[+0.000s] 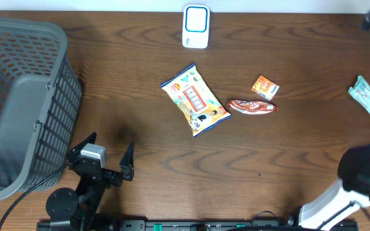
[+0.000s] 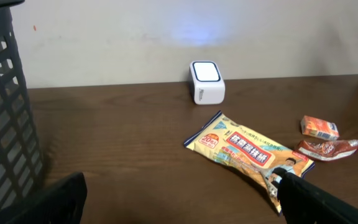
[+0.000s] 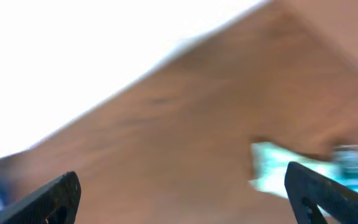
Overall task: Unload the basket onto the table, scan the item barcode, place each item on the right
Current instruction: 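Lower the right gripper onto the red-brown snack bag and grasp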
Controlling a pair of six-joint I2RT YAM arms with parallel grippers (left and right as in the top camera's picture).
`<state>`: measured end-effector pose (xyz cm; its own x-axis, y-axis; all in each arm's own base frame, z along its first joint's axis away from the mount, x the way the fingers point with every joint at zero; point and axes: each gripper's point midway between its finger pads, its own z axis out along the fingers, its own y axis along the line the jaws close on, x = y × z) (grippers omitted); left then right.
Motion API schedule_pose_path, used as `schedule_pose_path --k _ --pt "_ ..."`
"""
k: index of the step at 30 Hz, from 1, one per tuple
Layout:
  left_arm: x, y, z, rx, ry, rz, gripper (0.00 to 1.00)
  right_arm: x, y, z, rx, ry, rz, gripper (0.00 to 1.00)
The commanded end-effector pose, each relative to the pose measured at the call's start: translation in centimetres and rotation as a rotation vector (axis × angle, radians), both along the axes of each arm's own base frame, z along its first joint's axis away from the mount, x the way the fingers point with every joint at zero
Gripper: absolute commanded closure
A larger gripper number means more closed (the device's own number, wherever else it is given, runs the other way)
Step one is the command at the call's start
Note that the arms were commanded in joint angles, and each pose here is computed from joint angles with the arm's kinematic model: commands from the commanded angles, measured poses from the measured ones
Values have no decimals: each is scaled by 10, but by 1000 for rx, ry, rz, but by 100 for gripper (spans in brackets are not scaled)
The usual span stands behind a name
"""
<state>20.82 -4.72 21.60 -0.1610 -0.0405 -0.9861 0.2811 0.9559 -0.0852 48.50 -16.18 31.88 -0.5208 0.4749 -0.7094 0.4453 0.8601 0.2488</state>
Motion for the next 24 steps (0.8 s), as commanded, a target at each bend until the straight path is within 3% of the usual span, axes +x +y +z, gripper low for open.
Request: schedule_pose_path --k 1,6,13,19,24 --pt "-1 0 3 14 -12 0 2 0 86 20 313 -63 175 1" --pt "-1 0 3 14 -12 0 2 -15 160 15 468 28 310 1" --pt "-1 0 3 14 -12 0 2 -48 225 -52 490 355 337 1" --pt "-1 0 3 14 -12 0 2 -75 277 -139 568 673 99 1" --pt "-1 0 3 14 -12 0 2 -92 265 -213 512 826 -300 1"
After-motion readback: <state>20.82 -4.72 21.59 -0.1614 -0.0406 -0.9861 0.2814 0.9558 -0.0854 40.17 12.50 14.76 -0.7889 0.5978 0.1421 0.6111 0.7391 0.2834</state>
